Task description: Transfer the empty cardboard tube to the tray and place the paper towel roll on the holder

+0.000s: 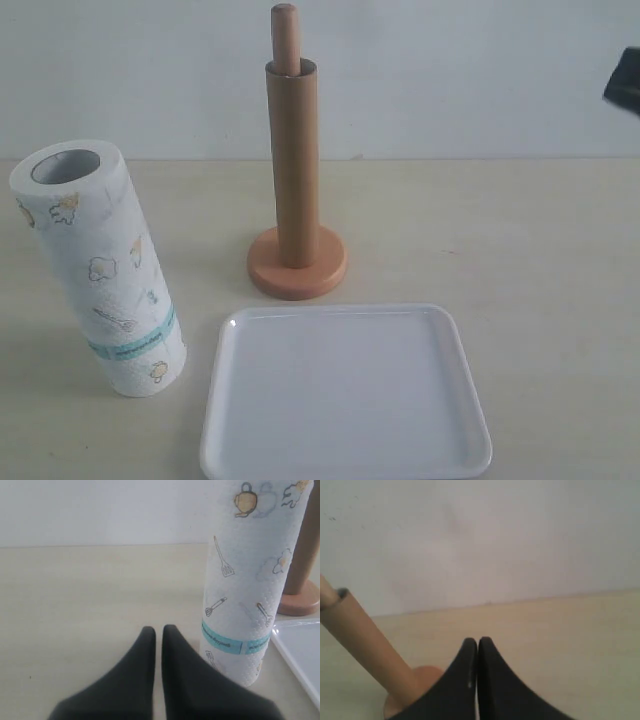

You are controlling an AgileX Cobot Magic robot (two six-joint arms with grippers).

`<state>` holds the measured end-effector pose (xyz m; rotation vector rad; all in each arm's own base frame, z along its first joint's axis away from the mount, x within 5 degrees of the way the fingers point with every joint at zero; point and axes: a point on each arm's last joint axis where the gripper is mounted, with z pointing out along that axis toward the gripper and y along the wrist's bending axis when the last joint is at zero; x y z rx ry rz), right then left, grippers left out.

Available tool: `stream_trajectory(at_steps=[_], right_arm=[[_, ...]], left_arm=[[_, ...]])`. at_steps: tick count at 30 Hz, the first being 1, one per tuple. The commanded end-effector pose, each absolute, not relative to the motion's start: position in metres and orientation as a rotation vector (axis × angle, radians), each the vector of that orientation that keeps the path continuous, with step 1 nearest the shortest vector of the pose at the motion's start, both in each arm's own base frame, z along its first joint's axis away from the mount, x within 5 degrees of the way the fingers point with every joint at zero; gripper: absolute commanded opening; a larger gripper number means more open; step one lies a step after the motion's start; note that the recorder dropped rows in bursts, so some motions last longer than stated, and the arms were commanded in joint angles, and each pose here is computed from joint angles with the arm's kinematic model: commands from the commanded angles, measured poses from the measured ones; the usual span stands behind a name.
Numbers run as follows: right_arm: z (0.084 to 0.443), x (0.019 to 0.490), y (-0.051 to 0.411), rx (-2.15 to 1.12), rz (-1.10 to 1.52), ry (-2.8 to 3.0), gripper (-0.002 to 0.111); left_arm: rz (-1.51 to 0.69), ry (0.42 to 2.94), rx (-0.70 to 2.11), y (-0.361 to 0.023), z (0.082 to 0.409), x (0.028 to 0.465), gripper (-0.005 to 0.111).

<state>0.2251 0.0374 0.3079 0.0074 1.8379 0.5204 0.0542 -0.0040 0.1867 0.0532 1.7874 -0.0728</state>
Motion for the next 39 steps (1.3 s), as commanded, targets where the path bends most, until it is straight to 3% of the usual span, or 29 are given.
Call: stream_trajectory(at_steps=[1,5,11,18,24,32,35,39], right_arm=[[0.273,0.247,0.041,0.067,0.589,1.986,0.0],[0.255,0.252,0.055,-0.065,0.73,2.08,0.0],[0.266,0.254,0.071,-0.205,0.947,2.051,0.0],[0.314,0.267,0.072,0.242,1.422,1.705,0.0],[0.359,0.282,0.06,0.481,1.585,1.474,0.0],[0.408,0.272,0.027,0.551,1.459,1.247,0.0],[0.437,0.243,0.02,0.445,1.268,1.112,0.0],[0.462,0.201,0.01,0.296,0.795,1.101,0.0]], left_arm=[[-0.074,1.791,0.049,-0.004,0.185,0.054,0.004],[-0.074,1.791,0.049,-0.004,0.185,0.054,0.004],[-0.074,1.791,0.049,-0.004,0.185,0.054,0.004],[-0.074,1.791,0.049,-0.004,0.185,0.054,0.004],[-0.074,1.791,0.049,-0.004,0.185,0.054,0.004],[-0.074,1.791,0.049,-0.004,0.185,0.054,0.004],[-0.074,1.791,0.049,-0.004,0.185,0.054,0.004],[-0.074,1.791,0.049,-0.004,0.185,0.054,0.004]])
